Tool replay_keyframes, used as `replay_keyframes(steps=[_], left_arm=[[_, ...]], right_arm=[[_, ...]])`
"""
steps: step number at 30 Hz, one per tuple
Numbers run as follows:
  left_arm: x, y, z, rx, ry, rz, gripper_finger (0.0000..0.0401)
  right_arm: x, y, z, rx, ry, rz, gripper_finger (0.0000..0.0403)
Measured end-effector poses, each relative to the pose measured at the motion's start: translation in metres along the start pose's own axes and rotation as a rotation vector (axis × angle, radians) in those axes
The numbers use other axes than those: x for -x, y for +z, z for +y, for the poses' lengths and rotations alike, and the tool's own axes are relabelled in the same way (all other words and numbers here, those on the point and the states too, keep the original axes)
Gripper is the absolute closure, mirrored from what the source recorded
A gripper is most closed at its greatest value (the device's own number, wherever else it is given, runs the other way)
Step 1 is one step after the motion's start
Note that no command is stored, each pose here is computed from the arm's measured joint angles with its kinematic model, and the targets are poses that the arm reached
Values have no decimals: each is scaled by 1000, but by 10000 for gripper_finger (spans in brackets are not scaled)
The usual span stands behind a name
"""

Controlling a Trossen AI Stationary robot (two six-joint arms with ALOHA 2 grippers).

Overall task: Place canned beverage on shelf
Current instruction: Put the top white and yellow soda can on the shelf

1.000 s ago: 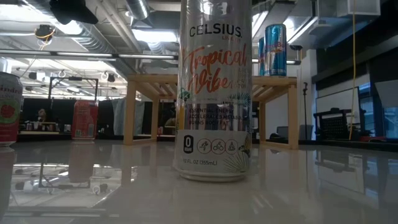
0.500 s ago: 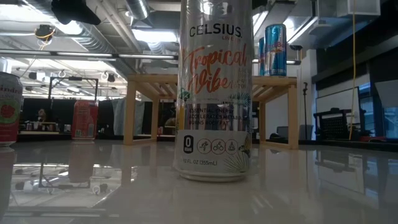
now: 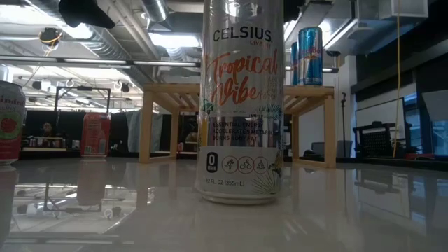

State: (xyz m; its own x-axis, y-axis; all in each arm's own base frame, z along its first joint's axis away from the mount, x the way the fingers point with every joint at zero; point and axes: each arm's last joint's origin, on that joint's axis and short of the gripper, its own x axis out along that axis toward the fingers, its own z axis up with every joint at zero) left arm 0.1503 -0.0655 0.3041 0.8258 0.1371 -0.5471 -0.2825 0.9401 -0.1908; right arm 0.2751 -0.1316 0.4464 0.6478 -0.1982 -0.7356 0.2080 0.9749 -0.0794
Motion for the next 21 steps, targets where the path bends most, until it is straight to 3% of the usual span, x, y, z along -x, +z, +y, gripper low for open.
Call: replay_keyframes(steps=[4,21], left_arm=[[0,0,0,7,-3,2,83],[0,1,-1,18,-12,-4,83]], right_arm=[[-7,-5,-6,5,44,-2,169],[-17,-15,-16,92,47,38,155]])
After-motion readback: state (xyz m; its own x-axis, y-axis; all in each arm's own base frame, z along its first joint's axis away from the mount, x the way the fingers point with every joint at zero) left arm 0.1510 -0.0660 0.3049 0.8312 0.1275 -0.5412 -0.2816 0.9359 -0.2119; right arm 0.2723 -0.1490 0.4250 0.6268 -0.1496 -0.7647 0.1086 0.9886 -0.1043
